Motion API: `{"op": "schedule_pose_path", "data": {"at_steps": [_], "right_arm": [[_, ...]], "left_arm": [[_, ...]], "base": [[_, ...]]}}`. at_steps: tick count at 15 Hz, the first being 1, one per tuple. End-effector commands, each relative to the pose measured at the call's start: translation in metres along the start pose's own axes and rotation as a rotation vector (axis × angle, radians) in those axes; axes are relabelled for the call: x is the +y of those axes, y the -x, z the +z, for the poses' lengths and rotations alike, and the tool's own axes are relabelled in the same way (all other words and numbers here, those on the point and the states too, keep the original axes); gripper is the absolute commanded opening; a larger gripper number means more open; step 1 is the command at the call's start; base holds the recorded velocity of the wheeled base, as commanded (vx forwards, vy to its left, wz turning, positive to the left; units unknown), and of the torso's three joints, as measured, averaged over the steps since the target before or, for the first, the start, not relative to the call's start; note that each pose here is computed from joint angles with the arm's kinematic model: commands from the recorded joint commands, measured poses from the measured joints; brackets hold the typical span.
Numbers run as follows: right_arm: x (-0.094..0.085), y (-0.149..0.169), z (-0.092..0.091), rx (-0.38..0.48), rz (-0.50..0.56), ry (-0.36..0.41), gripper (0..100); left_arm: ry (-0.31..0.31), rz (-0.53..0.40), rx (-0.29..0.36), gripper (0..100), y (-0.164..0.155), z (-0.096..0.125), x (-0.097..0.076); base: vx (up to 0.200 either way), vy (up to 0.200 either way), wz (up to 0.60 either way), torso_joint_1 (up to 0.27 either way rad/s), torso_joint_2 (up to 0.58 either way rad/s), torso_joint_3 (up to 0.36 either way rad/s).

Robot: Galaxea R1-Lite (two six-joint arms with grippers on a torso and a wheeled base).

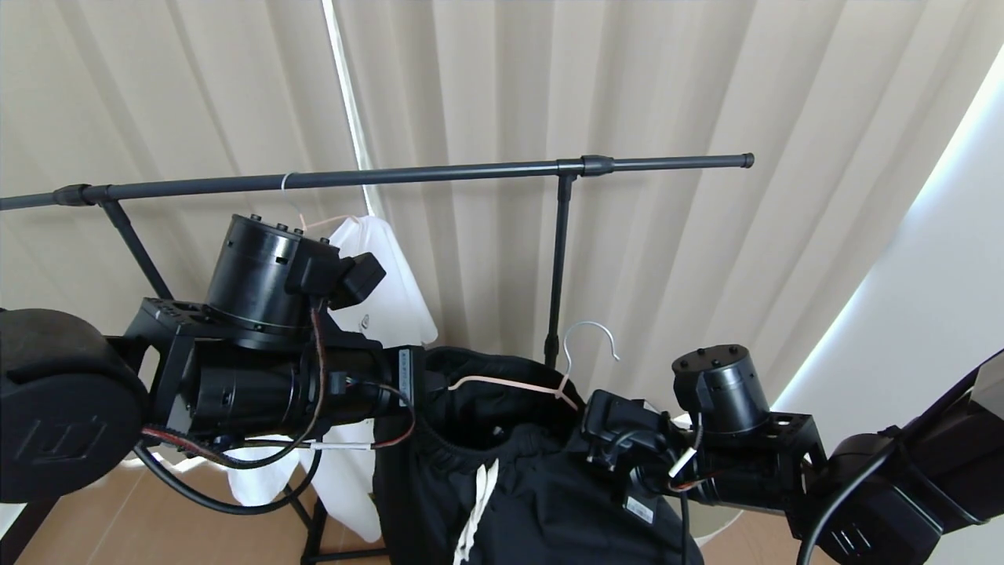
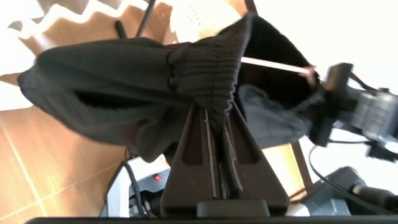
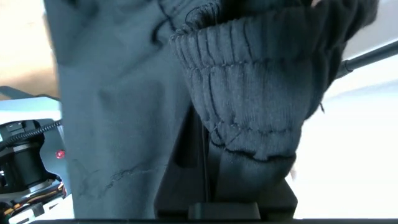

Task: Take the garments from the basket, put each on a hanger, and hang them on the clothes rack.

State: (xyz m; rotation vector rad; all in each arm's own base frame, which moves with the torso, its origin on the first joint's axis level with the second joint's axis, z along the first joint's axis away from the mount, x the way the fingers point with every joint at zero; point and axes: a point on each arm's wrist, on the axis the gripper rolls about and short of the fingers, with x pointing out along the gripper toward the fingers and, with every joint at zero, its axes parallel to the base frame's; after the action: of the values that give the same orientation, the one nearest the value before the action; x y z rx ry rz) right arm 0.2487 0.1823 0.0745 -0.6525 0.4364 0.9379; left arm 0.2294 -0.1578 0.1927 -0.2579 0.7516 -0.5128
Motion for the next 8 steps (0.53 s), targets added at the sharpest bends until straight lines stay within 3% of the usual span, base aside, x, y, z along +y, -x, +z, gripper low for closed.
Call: {"op": "schedule_pose_path", "data": {"at_steps": [1, 8], "right_arm": [[-0.001, -0.007, -0.002, 0.010, 0.004, -0.004, 0], [-0.008, -0.005, 0.008, -0.016, -0.058, -0.089, 0]], "left_arm": [[-0.023, -0.045, -0.017, 0, 0.014, -0.004, -0.010], [-0.066, -0.086, 0.027, 0, 0.017, -0.021, -0.021]], "base": [[0.000, 0.000, 0.00, 0.000, 0.00, 0.000], [0.000, 0.000, 0.00, 0.000, 0.00, 0.000]]}}
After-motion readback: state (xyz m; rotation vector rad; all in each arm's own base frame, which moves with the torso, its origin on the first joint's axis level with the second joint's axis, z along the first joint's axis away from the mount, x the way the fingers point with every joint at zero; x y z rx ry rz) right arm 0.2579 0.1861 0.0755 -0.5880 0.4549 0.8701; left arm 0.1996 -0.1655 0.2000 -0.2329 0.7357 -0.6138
